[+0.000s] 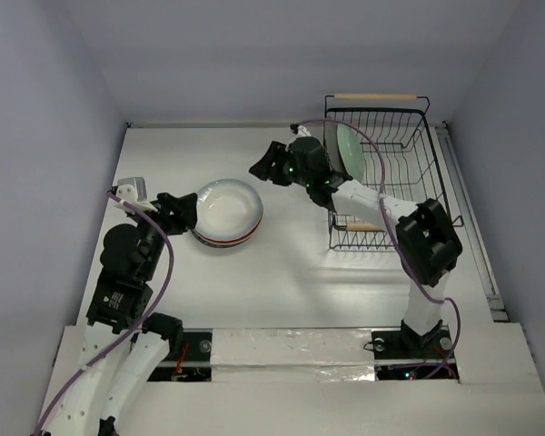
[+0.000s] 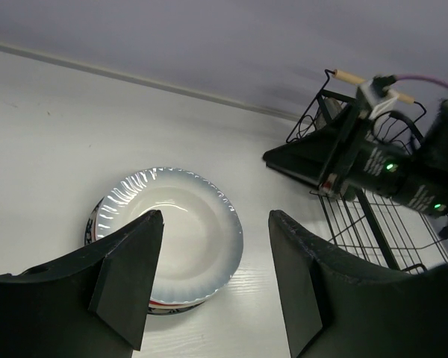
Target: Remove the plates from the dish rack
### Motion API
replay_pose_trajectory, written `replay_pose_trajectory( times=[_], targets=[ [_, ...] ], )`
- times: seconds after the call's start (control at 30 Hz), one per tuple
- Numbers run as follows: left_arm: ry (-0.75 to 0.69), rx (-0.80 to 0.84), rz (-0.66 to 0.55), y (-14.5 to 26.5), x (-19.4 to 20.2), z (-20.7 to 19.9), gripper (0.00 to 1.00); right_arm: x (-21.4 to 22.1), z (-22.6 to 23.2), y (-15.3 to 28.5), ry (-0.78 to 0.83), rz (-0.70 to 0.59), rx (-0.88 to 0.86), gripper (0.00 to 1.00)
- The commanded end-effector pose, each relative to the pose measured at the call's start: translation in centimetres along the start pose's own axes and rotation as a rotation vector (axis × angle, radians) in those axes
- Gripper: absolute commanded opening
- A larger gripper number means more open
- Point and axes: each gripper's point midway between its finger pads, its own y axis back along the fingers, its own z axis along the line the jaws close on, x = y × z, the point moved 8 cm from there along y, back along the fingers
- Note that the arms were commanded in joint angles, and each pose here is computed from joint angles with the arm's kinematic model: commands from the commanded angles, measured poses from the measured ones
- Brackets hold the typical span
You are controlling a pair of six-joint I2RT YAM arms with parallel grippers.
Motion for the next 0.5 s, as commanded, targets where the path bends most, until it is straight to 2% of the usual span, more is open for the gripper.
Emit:
replay_pose_trajectory(
  times=[0.0,0.07,0.1,0.2,0.23,0.37,0.47],
  targets=[
    [0.007,0.025,-0.051,-0.2,-0.7,-0.3,0.56,-4.2,6.0,3.5,0.127,-0.069,-0.152,0.33],
    [0.007,0.024,-0.050,-0.2,-0.7,-0.3,0.56,-5.4,7.0,4.9,0.185,-0.098,-0.149,0.07],
    [0.007,0.025,-0.051,-0.2,-0.7,-0.3,0.56,-6.5,7.8,6.4,0.238,-0.137,-0.146,0.00],
    [0.005,0.026,-0.049,-0.2,-0.6,-0.3,0.50,-8.4,7.1,8.8,0.311,-0.225,0.030,0.00],
    [0.005,0.026,-0.049,-0.2,-0.6,-0.3,0.47,-9.6,6.8,10.2,0.362,-0.290,0.116,0.00],
    [0.007,0.017,-0.053,-0.3,-0.7,-0.2,0.16,-11.4,3.2,13.6,0.457,-0.321,0.352,0.00],
    [0.011,-0.005,-0.062,-0.1,-0.9,0.0,0.11,-12.0,-0.1,15.4,0.502,-0.307,0.477,0.00]
  ],
)
